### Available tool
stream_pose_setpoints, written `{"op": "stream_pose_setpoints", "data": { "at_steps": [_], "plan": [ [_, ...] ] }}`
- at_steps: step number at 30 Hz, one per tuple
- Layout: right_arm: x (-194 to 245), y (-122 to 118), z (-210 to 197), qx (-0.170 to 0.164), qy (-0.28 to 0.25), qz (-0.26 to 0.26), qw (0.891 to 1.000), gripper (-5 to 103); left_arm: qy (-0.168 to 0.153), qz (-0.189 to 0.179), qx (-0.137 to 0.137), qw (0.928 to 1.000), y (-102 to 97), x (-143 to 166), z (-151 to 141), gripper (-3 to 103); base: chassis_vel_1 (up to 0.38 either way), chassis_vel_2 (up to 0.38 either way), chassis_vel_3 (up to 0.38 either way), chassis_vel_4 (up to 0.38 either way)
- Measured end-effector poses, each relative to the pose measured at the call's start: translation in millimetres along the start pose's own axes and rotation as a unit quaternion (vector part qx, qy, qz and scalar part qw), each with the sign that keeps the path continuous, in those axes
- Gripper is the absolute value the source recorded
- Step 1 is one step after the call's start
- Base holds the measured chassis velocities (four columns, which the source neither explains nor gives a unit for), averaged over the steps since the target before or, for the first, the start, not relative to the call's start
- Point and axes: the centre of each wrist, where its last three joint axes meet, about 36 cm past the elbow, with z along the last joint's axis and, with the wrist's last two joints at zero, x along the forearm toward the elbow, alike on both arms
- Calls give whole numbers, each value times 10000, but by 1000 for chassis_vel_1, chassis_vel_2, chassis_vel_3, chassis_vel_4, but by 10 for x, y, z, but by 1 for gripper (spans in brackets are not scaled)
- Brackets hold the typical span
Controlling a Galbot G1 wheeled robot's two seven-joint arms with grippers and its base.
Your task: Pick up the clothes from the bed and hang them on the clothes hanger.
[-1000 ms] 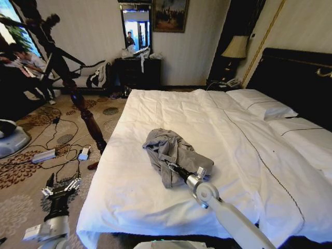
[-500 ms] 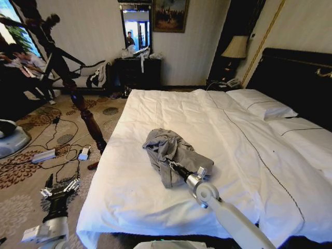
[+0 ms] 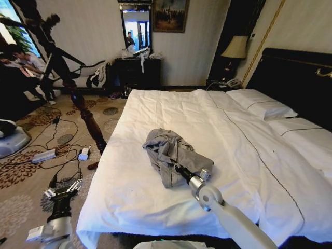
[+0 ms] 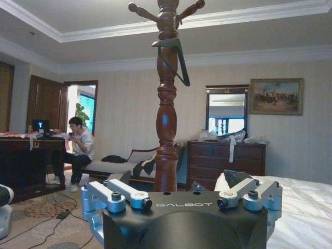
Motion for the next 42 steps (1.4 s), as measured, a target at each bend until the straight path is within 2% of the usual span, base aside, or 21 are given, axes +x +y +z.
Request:
{"op": "stream_pose_setpoints", "data": {
  "at_steps": [1,2,5,6,8,9,12,13,14,18,19,21,22,23,27,31,34,42],
  "plan": [
    [6,-39,10,61,-43,-15,10000,14,0,0,-1,10000,0,-1,0,100,0,0,0,0],
    [18,-87,14,108,-84,-67,9999,14,-2,1,-4,10000,2,-2,-1,100,0,0,0,0],
    [66,-228,11,190,-150,-304,9992,30,-5,-11,-8,10000,14,-5,-3,100,0,0,0,0],
    [66,-228,11,190,-150,-304,9992,30,-5,-11,-8,10000,14,-5,-3,100,0,0,0,0],
    [99,-314,17,206,-122,-436,9988,41,-6,-17,-2,10000,14,-7,0,100,0,0,0,0],
    [99,-314,17,206,-122,-436,9988,41,-6,-17,-2,10000,14,-7,0,100,0,0,0,0],
    [126,-495,85,307,-107,-705,9970,57,-11,-15,20,10000,2,-17,10,100,0,0,0,0],
    [129,-539,102,366,-88,-753,9965,57,-9,-15,24,10000,0,-17,13,100,0,0,0,0],
    [129,-539,102,366,-88,-753,9965,57,-9,-15,24,10000,0,-17,13,100,0,0,0,0],
    [108,-617,135,676,12,-835,9942,79,7,-30,37,10000,3,-21,37,100,0,0,0,0],
    [108,-617,135,676,12,-835,9942,79,7,-30,37,10000,3,-21,37,100,0,0,0,0],
    [91,-617,158,833,45,-855,9928,90,10,-44,49,10000,8,-23,46,100,0,0,0,0],
    [91,-617,158,833,45,-855,9928,90,10,-44,49,10000,8,-23,46,100,0,0,0,0],
    [82,-614,171,910,65,-866,9921,95,7,-55,55,10000,13,-26,49,100,0,0,0,0],
    [42,-598,191,1161,50,-910,9890,100,0,-92,75,9999,29,-36,59,100,0,0,0,0],
    [-26,-571,205,1522,-32,-985,9834,100,7,-114,89,9999,34,-45,81,100,0,0,0,0],
    [-62,-571,219,1640,-44,-1007,9813,100,9,-118,102,9999,27,-47,88,100,0,0,0,0],
    [-139,-571,240,1632,-16,-1032,9812,100,19,-123,100,9999,28,-41,90,100,0,0,0,0]
  ]
}}
